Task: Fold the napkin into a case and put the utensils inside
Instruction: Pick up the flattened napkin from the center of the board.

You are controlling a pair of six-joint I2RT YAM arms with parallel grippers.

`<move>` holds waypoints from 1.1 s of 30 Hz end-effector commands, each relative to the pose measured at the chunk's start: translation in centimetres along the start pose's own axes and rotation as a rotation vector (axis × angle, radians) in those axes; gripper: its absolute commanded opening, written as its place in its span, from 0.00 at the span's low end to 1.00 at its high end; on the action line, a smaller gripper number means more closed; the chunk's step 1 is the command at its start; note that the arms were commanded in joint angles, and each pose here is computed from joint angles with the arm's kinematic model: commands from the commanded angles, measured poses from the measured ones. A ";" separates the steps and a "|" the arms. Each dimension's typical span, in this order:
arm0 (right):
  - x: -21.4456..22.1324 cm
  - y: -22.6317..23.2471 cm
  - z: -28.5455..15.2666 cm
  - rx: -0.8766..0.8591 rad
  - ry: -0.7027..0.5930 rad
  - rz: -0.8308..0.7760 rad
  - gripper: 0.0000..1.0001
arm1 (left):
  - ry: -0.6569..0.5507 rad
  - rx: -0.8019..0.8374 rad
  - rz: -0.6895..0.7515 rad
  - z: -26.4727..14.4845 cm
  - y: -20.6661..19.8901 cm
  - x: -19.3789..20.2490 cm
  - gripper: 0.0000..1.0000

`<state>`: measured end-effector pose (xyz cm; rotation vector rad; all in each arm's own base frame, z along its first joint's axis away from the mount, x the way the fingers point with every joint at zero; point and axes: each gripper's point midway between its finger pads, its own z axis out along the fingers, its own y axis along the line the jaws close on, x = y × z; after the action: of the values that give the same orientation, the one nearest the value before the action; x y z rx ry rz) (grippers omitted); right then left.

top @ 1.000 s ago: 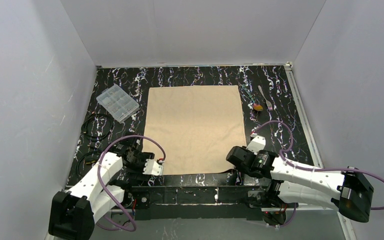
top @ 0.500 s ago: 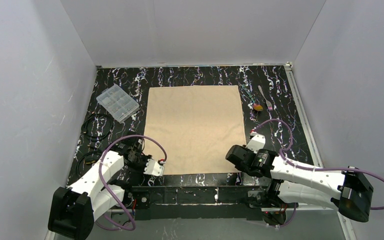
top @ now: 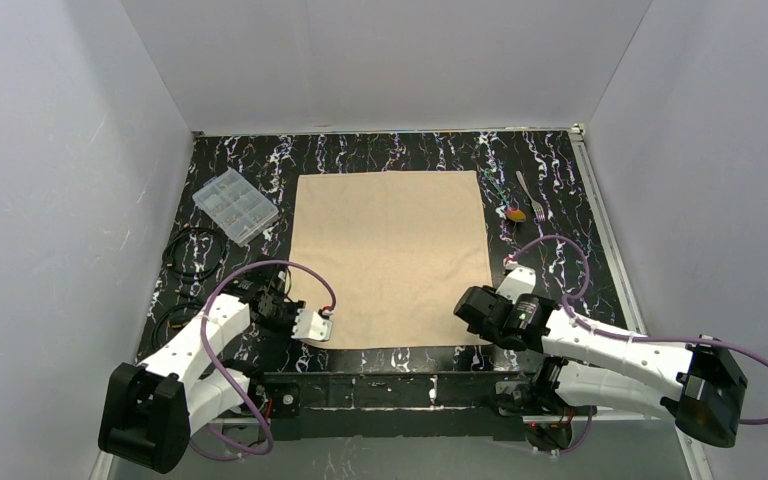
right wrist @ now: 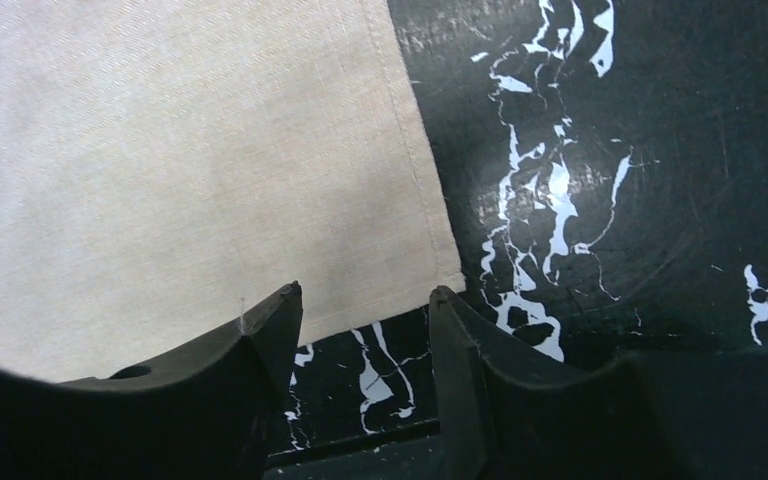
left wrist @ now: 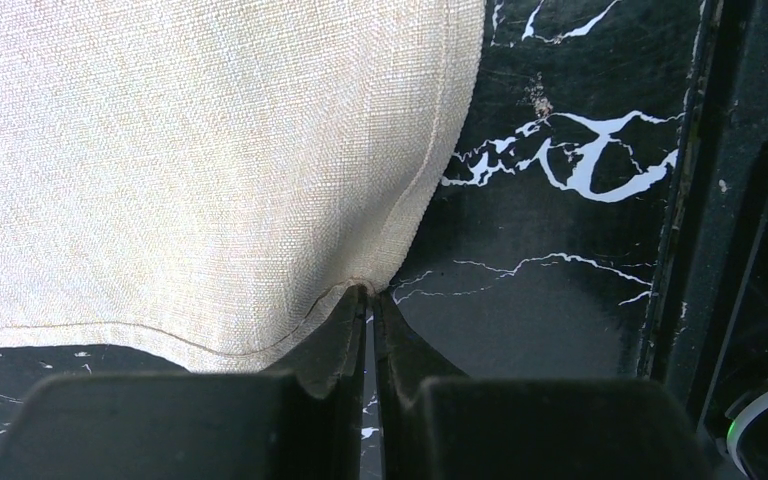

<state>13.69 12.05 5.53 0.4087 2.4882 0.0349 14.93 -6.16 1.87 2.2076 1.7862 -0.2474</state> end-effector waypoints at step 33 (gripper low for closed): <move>-3.5 -1.5 -0.8 0.057 -0.019 0.032 0.01 | -0.098 -0.017 -0.247 -3.6 2.9 -3.6 0.00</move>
<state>14.36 10.11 4.96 0.5073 2.5182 0.0206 17.20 -7.44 4.62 2.0297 1.9272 -0.2697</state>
